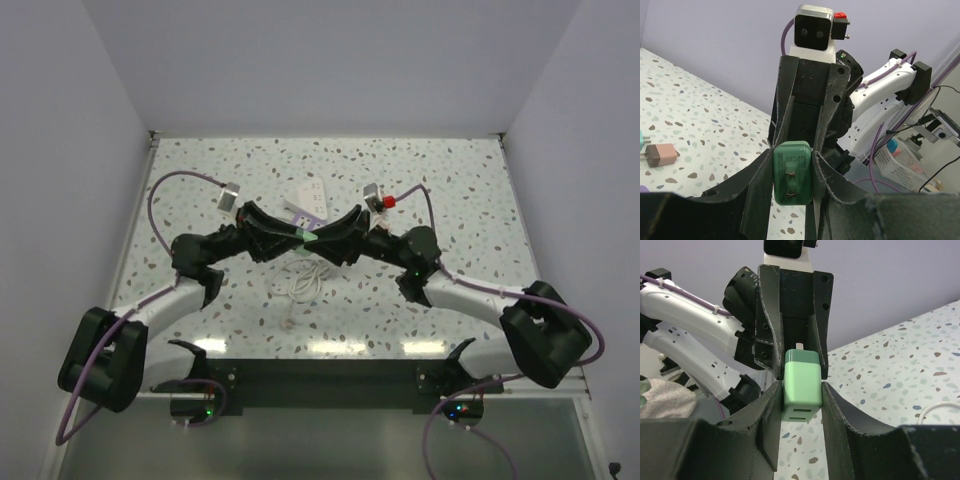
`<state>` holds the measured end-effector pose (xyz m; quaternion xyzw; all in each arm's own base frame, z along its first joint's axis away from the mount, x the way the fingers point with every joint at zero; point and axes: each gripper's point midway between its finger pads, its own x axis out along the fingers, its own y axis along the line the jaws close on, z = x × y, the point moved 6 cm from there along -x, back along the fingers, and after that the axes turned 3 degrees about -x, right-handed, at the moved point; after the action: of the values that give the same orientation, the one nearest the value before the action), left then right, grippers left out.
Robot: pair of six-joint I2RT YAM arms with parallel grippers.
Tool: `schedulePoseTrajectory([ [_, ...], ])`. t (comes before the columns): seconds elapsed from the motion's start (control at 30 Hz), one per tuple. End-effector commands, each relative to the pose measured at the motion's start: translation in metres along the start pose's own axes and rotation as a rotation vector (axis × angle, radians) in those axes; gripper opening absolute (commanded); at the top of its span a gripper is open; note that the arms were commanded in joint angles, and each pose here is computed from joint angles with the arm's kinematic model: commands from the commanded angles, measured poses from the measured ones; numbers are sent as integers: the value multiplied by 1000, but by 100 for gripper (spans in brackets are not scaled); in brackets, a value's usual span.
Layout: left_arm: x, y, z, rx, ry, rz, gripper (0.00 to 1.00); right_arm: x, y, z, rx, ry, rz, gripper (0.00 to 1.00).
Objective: Insert the plug
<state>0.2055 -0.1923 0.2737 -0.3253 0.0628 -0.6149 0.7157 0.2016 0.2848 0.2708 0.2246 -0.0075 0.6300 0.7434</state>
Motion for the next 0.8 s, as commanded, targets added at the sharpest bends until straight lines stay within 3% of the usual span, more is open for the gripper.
schedulePoseTrajectory([
  [0.0, 1, -40, 25, 342, -145, -204, 30, 2, 10, 10, -51, -22, 25, 8],
  [0.07, 2, -37, 25, 342, -145, -183, 56, -2, 11, 16, -91, -2, -24, 0],
  [0.17, 4, -29, 27, 340, -143, -134, 73, -10, 4, 21, -144, 43, -143, 0],
  [0.33, 4, -19, 27, 343, -137, -82, 87, -25, 6, 39, -206, 77, -258, 0],
  [0.57, -2, 13, 33, 359, -152, 141, 89, -42, -19, 51, -319, 281, -515, 0],
  [0.77, -19, 71, 39, 316, -188, 552, 89, -46, -46, 52, -391, 526, -658, 0],
])
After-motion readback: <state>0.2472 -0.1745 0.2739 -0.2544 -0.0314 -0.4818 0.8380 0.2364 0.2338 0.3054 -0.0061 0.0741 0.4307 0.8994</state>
